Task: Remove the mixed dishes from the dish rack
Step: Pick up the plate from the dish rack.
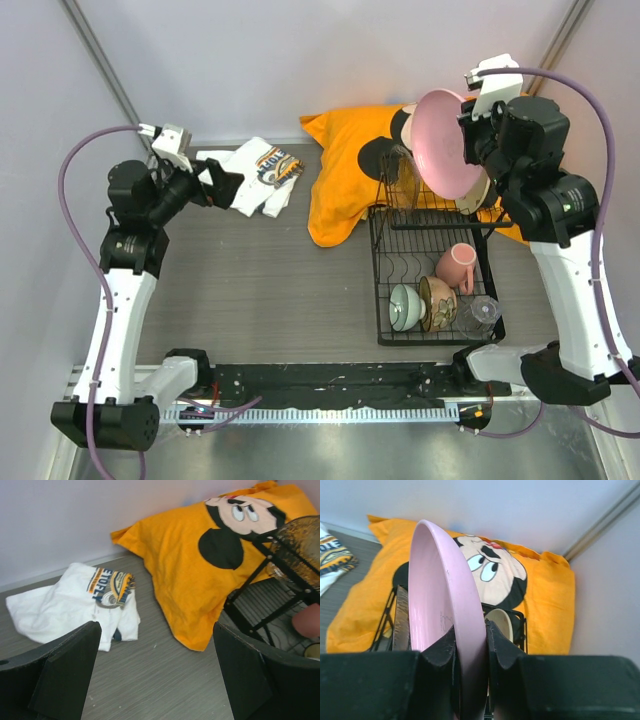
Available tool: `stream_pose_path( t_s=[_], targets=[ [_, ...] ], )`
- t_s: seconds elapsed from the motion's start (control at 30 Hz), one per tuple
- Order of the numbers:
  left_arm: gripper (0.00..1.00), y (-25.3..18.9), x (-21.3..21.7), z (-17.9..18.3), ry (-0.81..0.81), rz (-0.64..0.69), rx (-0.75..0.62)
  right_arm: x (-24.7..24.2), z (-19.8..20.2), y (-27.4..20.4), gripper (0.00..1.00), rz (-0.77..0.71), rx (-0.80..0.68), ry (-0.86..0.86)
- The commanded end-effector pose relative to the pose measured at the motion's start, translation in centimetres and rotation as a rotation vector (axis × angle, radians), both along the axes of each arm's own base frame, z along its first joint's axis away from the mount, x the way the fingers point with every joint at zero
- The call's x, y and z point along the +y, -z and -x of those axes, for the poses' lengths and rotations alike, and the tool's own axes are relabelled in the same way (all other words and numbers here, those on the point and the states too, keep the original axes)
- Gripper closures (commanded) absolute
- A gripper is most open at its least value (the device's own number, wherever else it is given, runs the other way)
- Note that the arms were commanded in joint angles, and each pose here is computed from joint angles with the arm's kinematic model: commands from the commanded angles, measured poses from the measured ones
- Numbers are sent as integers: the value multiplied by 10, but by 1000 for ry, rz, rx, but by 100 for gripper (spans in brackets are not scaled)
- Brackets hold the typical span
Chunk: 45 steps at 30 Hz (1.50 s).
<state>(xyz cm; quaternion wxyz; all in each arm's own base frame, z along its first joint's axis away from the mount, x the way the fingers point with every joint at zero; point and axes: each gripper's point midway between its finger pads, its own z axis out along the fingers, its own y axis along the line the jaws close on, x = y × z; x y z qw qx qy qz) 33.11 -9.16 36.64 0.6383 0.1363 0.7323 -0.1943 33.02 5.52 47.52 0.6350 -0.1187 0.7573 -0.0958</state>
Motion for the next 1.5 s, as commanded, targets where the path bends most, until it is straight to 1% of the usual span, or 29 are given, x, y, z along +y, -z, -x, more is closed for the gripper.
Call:
stream_pose_path(
  t_s=[0.0,0.13,0.23,0.37,0.4,0.43,0.5,0.57,0.6,0.7,0.77,0.87,1.1,1.37,1.47],
  targets=[
    [0,-50,-29,14,173,94,-72,21,30,-50,99,-112,-132,-167],
    [0,-59,-42,18,243,132,-54,30,38,-59,99,-131,-144,-231],
    [0,-61,-45,17,251,138,-53,31,39,-61,99,-136,-148,-240],
    [0,-64,-50,20,271,138,-61,40,44,-62,99,-144,-143,-295],
    [0,-66,-54,22,285,138,-66,48,48,-61,99,-151,-136,-346],
    [0,-67,-56,23,293,137,-70,50,50,-61,99,-161,-133,-359],
    [0,-73,-65,30,349,134,-83,70,60,-57,99,-180,-106,-482],
    [0,-77,-75,39,418,128,-102,83,65,-51,99,-196,-74,-555],
    [0,-78,-83,45,456,117,-116,93,72,-49,99,-204,-59,-619],
    [0,-82,-101,59,534,84,-166,110,77,-35,99,-223,-2,-717],
    [0,-84,-111,67,578,78,-178,118,76,-24,99,-230,34,-749],
    [0,-83,-123,72,629,89,-161,129,76,-13,99,-243,74,-804],
    [0,-81,-151,83,731,113,-132,145,81,0,99,-272,133,-901],
    [0,-79,-174,87,802,137,-98,155,80,13,99,-289,178,-957],
    [0,-79,-180,84,802,150,-85,160,79,19,99,-292,195,-972]
  ],
)
